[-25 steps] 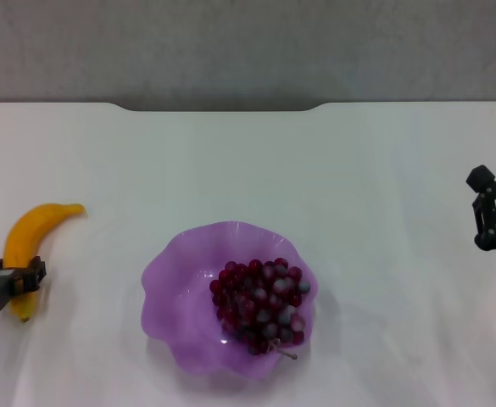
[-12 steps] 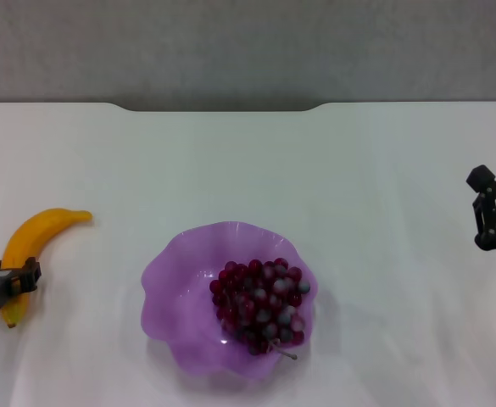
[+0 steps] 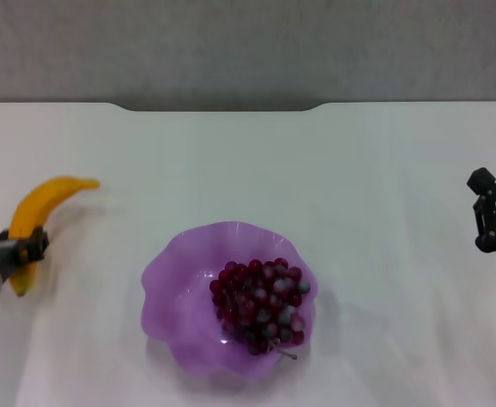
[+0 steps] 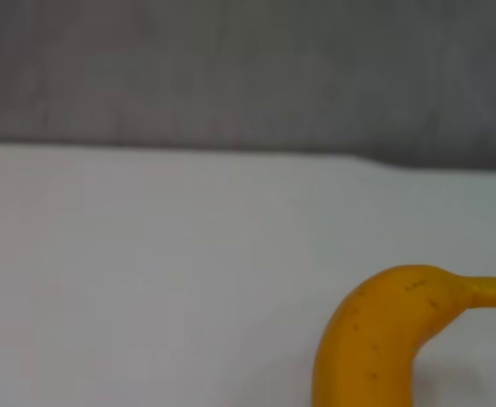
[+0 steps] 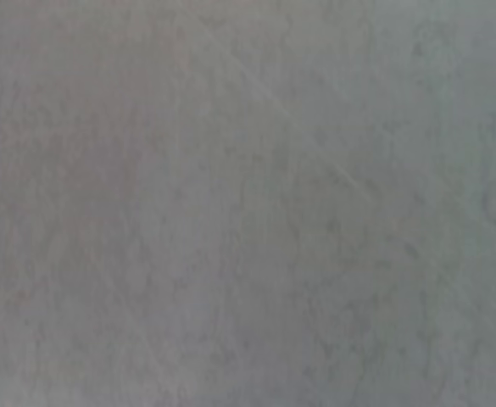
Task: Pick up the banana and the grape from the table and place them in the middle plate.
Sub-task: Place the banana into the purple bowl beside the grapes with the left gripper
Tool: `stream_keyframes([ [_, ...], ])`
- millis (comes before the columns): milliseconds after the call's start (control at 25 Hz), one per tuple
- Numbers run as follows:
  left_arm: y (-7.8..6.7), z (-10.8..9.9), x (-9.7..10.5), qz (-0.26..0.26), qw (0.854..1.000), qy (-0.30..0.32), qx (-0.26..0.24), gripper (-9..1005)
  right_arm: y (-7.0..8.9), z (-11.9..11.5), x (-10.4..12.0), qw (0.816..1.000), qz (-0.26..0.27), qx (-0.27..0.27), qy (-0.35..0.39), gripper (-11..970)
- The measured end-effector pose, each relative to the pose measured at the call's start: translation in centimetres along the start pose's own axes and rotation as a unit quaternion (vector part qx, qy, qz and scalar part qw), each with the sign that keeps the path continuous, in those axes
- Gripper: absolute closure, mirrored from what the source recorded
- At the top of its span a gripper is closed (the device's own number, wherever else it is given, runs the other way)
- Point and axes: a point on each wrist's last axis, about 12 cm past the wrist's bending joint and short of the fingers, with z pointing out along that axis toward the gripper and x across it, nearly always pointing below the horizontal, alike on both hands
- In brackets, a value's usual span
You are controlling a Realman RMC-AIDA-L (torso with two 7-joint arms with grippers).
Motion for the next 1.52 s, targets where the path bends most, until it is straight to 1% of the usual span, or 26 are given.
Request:
stream_keyframes([
  [160,-0.7,0.1,-1.5,0.0,1.0,-0.022,0.013,491,0.0,-0.1,0.1,1.0,0.0,0.001,0.002,959],
  [240,-1.4,0.1,-2.3,-0.001,0.999,-0.031,0.025,490,0.0,-0.2,0.2,1.0,0.001,0.002,0.004,959],
  [360,-3.1,-0.6,-3.5,0.003,0.998,-0.04,0.055,488,-0.1,-0.3,0.2,1.0,0.001,0.003,0.006,959],
  [440,-4.4,-1.6,-4.0,0.014,0.996,-0.04,0.08,487,-0.1,-0.3,0.2,1.0,0.0,0.003,0.007,959],
  [520,-6.0,-3.0,-4.2,0.035,0.993,-0.035,0.109,485,-0.1,-0.3,0.2,1.0,0.0,0.003,0.008,959],
  [720,-9.3,-6.6,-3.5,0.086,0.982,-0.018,0.169,482,-0.2,-0.4,0.5,1.0,0.0,0.007,0.017,959],
  [840,-11.3,-8.3,-2.8,0.137,0.969,-0.013,0.204,480,-0.2,-0.4,0.5,1.0,0.0,0.008,0.019,959],
  [1000,-13.3,-9.3,-1.4,0.173,0.956,-0.001,0.239,477,-0.2,-0.2,0.4,1.0,0.002,0.006,0.017,959],
  [1120,-15.0,-9.5,-0.8,0.198,0.944,0.007,0.263,475,-0.2,-0.1,0.3,1.0,0.009,0.005,0.015,959],
  [1200,-15.5,-9.3,-0.5,0.207,0.94,0.014,0.27,474,-0.1,0.0,0.3,1.0,0.01,0.004,0.013,959],
  [1320,-15.6,-8.4,0.5,0.215,0.937,0.035,0.272,471,-0.1,0.1,0.2,1.0,0.01,0.002,0.01,959],
  [1400,-15.6,-7.8,0.9,0.214,0.937,0.047,0.272,470,-0.1,0.1,0.2,1.0,0.01,0.002,0.009,959],
  [1520,-15.6,-6.9,0.9,0.205,0.94,0.056,0.268,468,0.0,0.1,0.2,1.0,0.01,-0.001,0.009,959],
])
